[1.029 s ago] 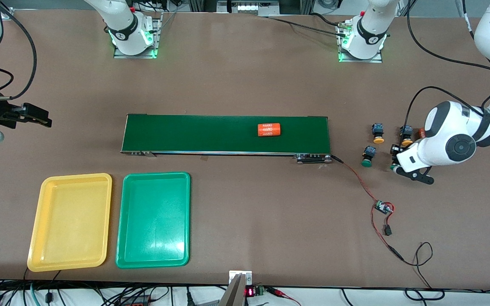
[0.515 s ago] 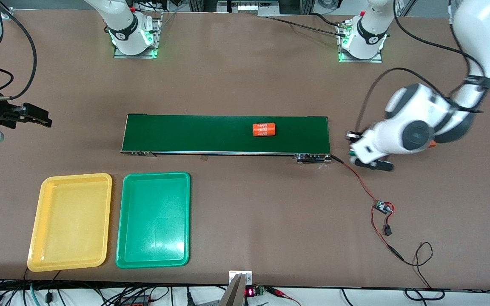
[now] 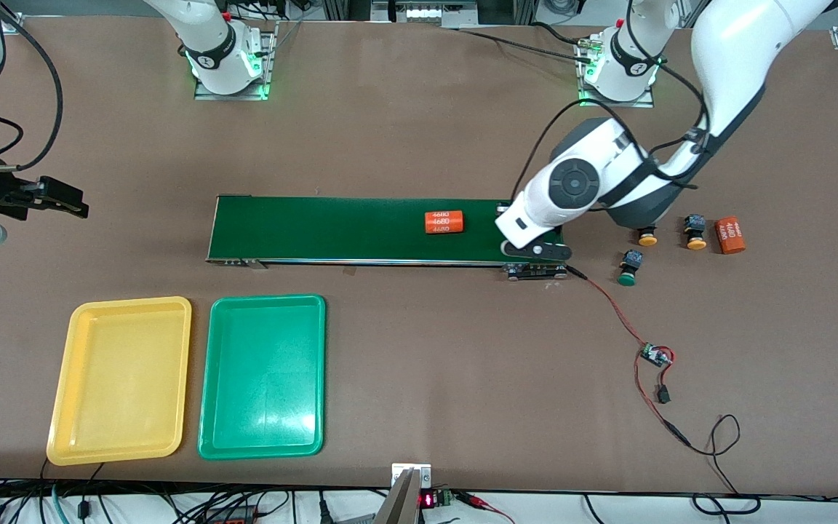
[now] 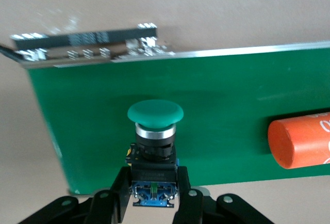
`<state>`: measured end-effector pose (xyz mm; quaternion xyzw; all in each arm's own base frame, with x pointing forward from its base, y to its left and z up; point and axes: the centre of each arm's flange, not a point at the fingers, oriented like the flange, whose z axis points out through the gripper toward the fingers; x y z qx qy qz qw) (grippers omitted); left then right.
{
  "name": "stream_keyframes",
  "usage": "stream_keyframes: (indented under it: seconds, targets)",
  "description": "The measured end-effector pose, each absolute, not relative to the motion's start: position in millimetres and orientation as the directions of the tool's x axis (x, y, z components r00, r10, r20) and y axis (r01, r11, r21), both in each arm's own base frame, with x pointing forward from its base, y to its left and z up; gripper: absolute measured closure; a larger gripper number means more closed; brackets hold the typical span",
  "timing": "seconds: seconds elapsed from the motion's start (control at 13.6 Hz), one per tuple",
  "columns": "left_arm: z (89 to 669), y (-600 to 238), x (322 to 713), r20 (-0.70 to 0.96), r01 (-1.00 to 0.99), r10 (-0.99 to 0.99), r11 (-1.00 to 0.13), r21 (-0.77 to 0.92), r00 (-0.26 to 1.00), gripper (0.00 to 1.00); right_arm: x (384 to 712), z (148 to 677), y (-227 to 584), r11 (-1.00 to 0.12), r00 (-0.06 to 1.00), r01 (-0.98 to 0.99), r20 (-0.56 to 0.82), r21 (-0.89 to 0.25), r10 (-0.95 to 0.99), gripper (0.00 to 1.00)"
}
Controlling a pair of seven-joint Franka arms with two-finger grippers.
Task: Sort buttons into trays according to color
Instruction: 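Carry the green button onto the conveyor belt and release it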
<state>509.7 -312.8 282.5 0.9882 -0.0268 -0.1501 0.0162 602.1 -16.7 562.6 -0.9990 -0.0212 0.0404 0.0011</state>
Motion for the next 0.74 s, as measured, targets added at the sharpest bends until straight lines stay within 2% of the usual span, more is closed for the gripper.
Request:
stream_keyframes:
  seconds: [0.15,0.29,0.59,0.66,0.74]
  targets:
    - [274,-312,509,-0.309,-0.043,-0.052,-0.998,0.037,0.950,0.59,602,563,-17,-0.999,0.996,0.042,-0.081,-0.004,0.042,0.00]
    - [270,-306,512,-0.314,-0.032,-0.041,-0.999,0.032,0.949,0.45,602,563,-17,-0.999,0.996,0.042,-0.081,-0.004,0.042,0.00]
    - [276,-299,520,-0.306,-0.012,-0.020,-1.000,0.028,0.952,0.07,602,563,-17,-0.999,0.996,0.042,-0.081,-0.004,0.042,0.00]
    - [281,-293,524,-0.309,-0.005,-0.009,-1.000,0.014,0.951,0.00,602,563,-17,-0.999,0.996,0.042,-0.081,-0.004,0.042,0.00]
    - [289,-284,531,-0.318,0.006,0.008,-1.000,-0.010,0.948,0.00,602,563,-17,-0.999,0.996,0.042,-0.081,-0.004,0.042,0.00]
